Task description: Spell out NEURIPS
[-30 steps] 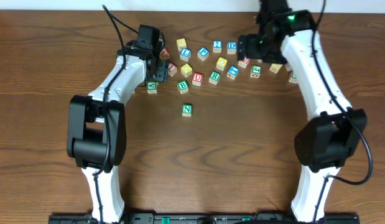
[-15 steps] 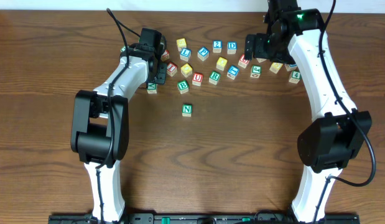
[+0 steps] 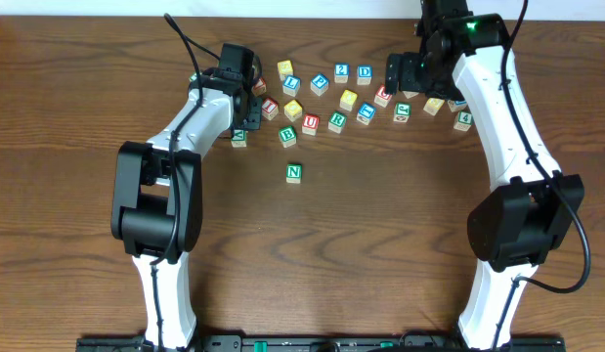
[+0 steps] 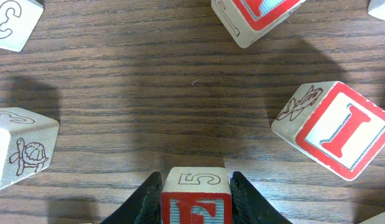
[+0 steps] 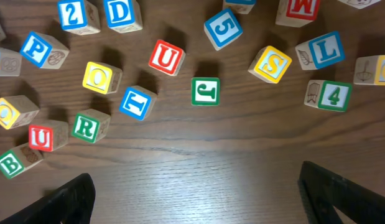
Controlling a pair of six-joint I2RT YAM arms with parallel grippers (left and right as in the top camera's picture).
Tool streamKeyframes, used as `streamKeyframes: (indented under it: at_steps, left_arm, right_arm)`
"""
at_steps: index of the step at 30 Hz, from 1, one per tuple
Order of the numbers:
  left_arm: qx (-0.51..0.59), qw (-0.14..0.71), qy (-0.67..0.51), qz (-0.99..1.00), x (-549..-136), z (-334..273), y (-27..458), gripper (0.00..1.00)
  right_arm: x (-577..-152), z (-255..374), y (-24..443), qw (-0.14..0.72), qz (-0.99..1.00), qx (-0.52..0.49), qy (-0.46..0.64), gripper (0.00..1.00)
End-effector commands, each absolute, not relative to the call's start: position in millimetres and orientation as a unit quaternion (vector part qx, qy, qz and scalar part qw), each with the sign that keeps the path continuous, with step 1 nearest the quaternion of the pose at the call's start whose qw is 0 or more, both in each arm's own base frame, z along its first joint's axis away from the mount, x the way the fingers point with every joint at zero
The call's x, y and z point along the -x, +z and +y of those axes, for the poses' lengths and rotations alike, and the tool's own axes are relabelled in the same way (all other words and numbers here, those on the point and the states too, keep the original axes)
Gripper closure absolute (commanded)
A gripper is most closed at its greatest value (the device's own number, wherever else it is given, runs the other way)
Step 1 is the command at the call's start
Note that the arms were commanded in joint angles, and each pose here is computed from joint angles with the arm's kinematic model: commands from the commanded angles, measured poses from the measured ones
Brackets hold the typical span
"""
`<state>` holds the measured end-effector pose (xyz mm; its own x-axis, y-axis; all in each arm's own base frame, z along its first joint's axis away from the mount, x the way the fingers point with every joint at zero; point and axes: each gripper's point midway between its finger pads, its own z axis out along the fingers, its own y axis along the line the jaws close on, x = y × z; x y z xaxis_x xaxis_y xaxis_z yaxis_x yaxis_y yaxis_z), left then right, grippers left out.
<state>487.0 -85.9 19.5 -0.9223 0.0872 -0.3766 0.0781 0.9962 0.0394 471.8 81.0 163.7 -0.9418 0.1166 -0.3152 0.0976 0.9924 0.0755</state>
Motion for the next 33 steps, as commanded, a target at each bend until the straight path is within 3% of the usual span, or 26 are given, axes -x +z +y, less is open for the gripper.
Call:
streamKeyframes:
  at_steps: [1,10,17,24,33]
  left_arm:
    - [-0.029,0.197,0.008,0.98,-490,-85,23,0.68]
    - [0.011,0.269,-0.016,0.963,-492,-88,111,0.69]
    - [0.039,0.287,-0.053,0.956,-449,-118,181,0.69]
    - [0.04,0.221,-0.064,0.972,-398,-163,170,0.7]
    - [-0.005,0.175,-0.063,0.982,-367,-222,134,0.7]
  right_arm:
    - [-473,76,182,0.185,0.981,-0.054,0.022,0.01]
    - [-473,76,182,0.185,0.981,-0.054,0.021,0.01]
    - [-473,76,182,0.185,0.981,-0.054,0.021,0.01]
    - [-473,76,182,0.185,0.981,-0.054,0.021,0.01]
    - [-475,76,183,0.189,0.98,-0.054,0.021,0.01]
